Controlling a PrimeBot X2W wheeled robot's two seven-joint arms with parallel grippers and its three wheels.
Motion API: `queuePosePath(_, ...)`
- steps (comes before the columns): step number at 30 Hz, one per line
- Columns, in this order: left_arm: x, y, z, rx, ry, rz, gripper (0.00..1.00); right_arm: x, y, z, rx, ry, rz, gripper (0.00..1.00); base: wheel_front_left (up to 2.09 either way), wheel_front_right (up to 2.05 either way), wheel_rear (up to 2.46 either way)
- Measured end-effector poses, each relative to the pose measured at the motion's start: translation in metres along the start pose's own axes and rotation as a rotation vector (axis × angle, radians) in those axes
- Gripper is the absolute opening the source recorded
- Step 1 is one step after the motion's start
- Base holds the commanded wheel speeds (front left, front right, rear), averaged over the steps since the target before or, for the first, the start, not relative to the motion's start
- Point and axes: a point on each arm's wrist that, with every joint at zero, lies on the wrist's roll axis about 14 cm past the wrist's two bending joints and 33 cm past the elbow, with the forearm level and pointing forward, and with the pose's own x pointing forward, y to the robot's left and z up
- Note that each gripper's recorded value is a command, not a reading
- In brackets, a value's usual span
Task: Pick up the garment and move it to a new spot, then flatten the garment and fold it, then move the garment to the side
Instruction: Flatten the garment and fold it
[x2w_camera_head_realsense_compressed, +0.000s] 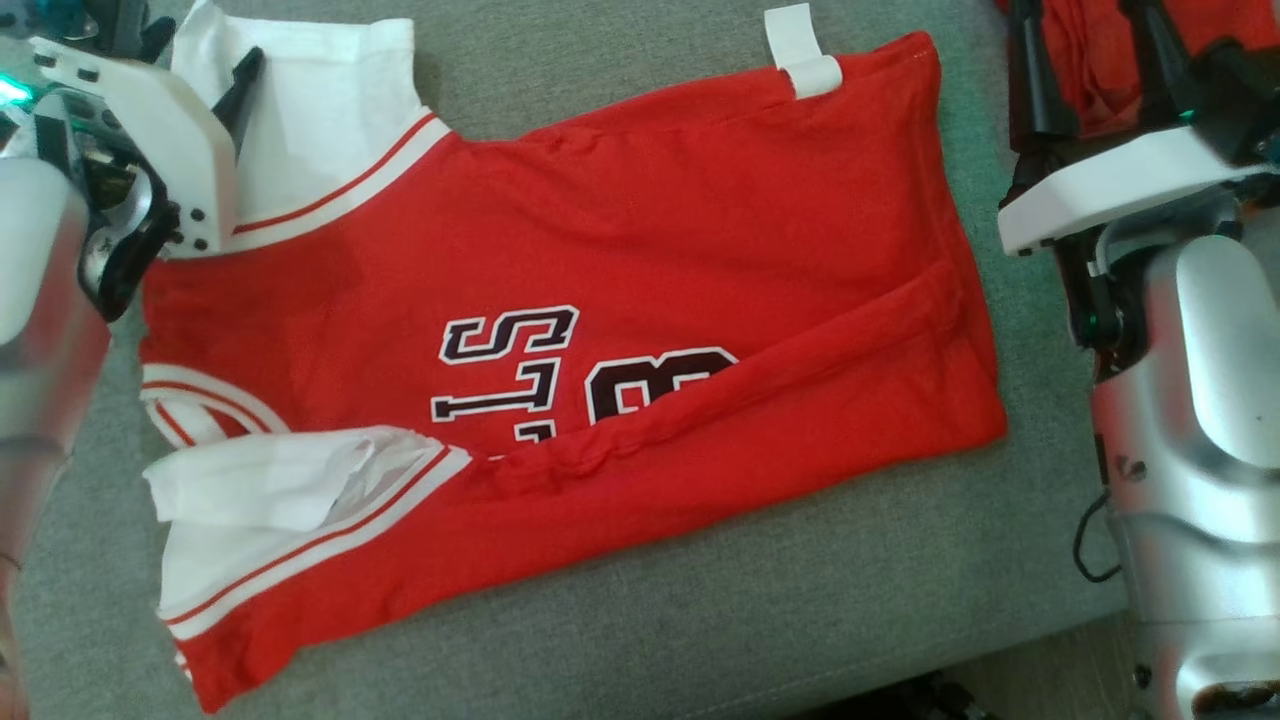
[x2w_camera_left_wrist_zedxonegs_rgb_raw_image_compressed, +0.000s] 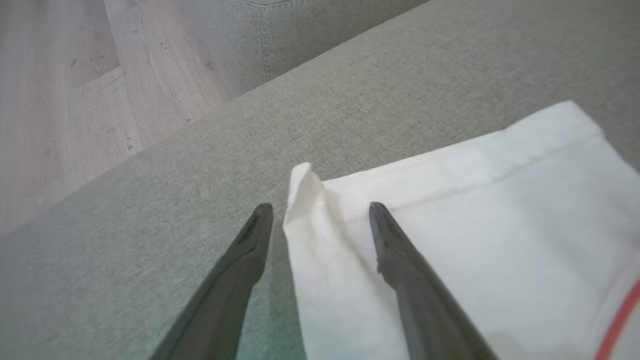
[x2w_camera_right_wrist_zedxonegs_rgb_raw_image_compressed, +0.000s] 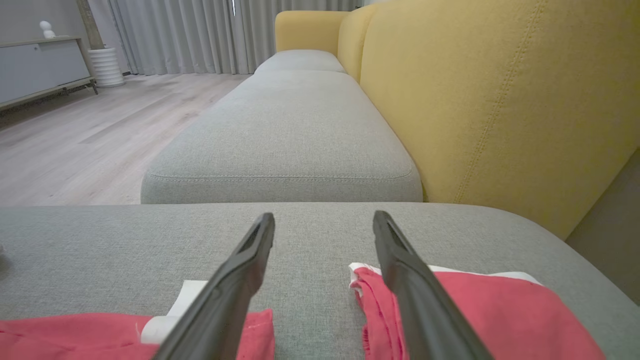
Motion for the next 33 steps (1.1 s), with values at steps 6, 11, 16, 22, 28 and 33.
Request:
queuePosePath(6, 0.003, -0.003, -0.005, -0.022, 0.050, -0.023, 0.34, 0.000, -0.001, -0.006, -0.004, 0.017, -0.001, 1.00, 0.00, 0.00, 0.00)
queuePosePath(11, -0.004, 0.005, 0.005, -0.067, -0.030, -0.007, 0.00, 0.002, 0.003, -0.008, -0.029, 0.029, 0.026, 1.00, 0.00, 0.00, 0.00)
queuePosePath(16, -0.027, 0.010, 0.038, -0.068, -0.225, 0.023, 0.00, 0.005, 0.018, -0.005, -0.049, 0.066, 0.098, 1.00, 0.00, 0.00, 0.00)
queuePosePath(22, -0.069, 0.000, 0.074, -0.040, -0.424, 0.017, 0.00, 0.006, 0.024, -0.019, -0.094, 0.180, 0.163, 1.00, 0.00, 0.00, 0.00)
queuePosePath(28, -0.107, -0.021, 0.047, -0.012, -0.438, -0.008, 0.00, 0.011, 0.040, -0.034, -0.132, 0.306, 0.239, 1.00, 0.00, 0.00, 0.00)
queuePosePath(33, -0.125, -0.033, 0.038, -0.002, -0.438, -0.019, 0.00, 0.009, 0.040, -0.051, -0.156, 0.390, 0.254, 1.00, 0.00, 0.00, 0.00)
